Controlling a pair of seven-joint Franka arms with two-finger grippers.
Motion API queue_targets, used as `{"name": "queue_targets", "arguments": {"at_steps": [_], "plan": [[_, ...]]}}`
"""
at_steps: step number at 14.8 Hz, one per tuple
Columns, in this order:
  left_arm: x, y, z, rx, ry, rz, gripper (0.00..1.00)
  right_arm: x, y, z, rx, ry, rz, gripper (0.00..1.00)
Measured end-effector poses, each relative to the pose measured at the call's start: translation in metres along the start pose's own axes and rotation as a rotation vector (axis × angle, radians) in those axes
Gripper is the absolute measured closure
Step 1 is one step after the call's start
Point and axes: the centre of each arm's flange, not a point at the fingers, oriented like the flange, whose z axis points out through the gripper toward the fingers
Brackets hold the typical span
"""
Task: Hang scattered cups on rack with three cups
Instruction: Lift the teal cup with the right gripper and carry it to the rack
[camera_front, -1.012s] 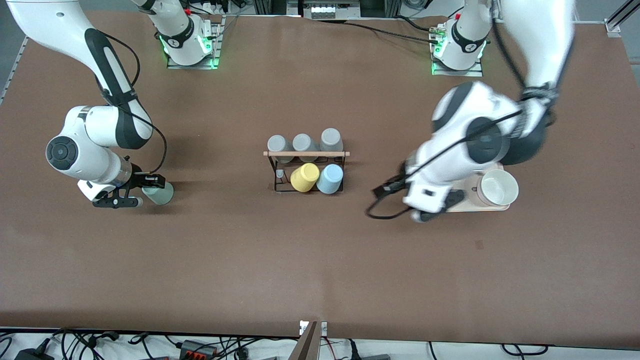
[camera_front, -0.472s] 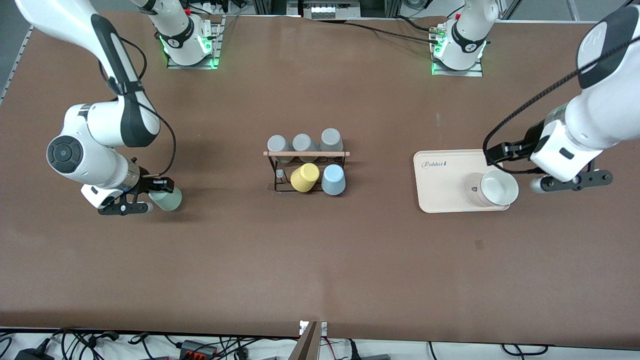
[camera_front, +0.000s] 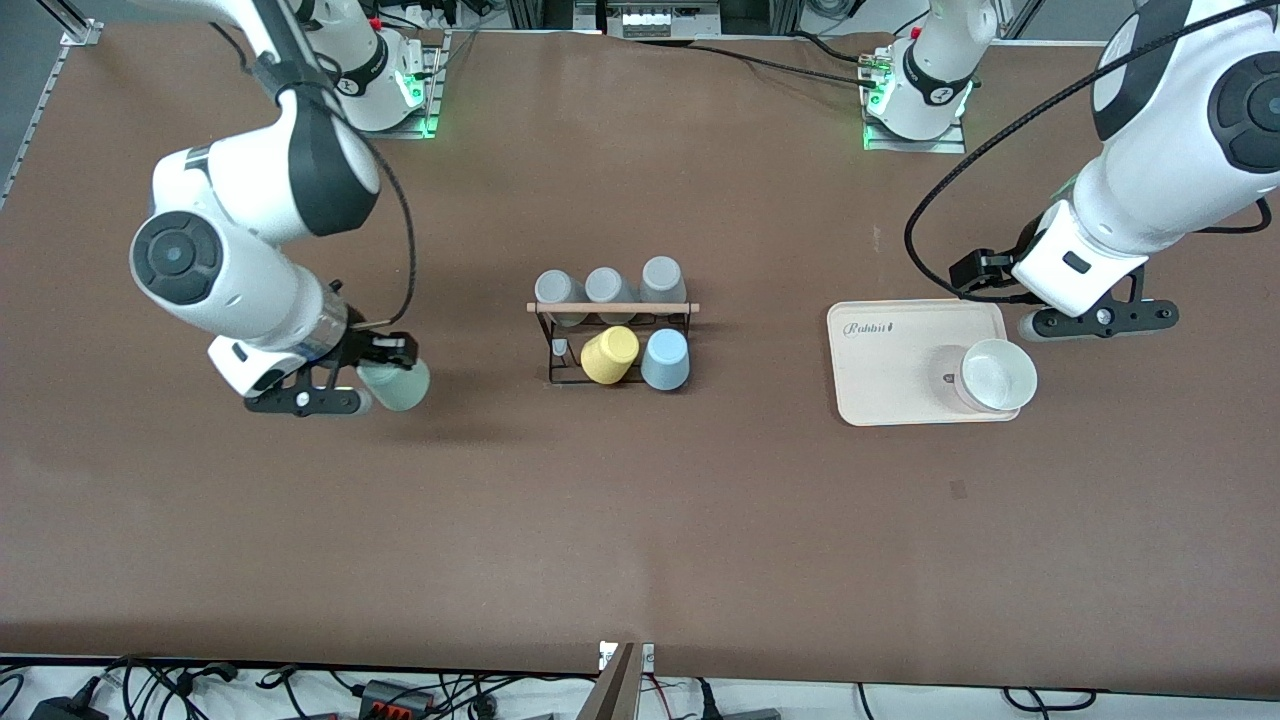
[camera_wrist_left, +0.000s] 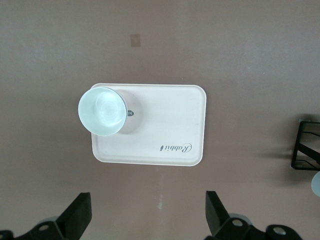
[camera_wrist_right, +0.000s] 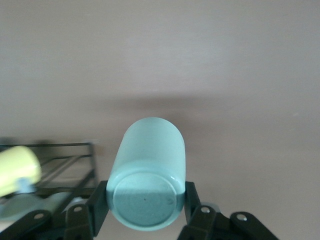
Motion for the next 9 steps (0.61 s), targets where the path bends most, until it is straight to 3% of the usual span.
{"name": "queue_targets", "arguments": {"at_steps": [9], "plan": [[0.006,-0.028,-0.006,-0.004,0.008,0.048,0.00,-0.044,-0.142,0.028,0.001,0.000,0.101,0.36]]}}
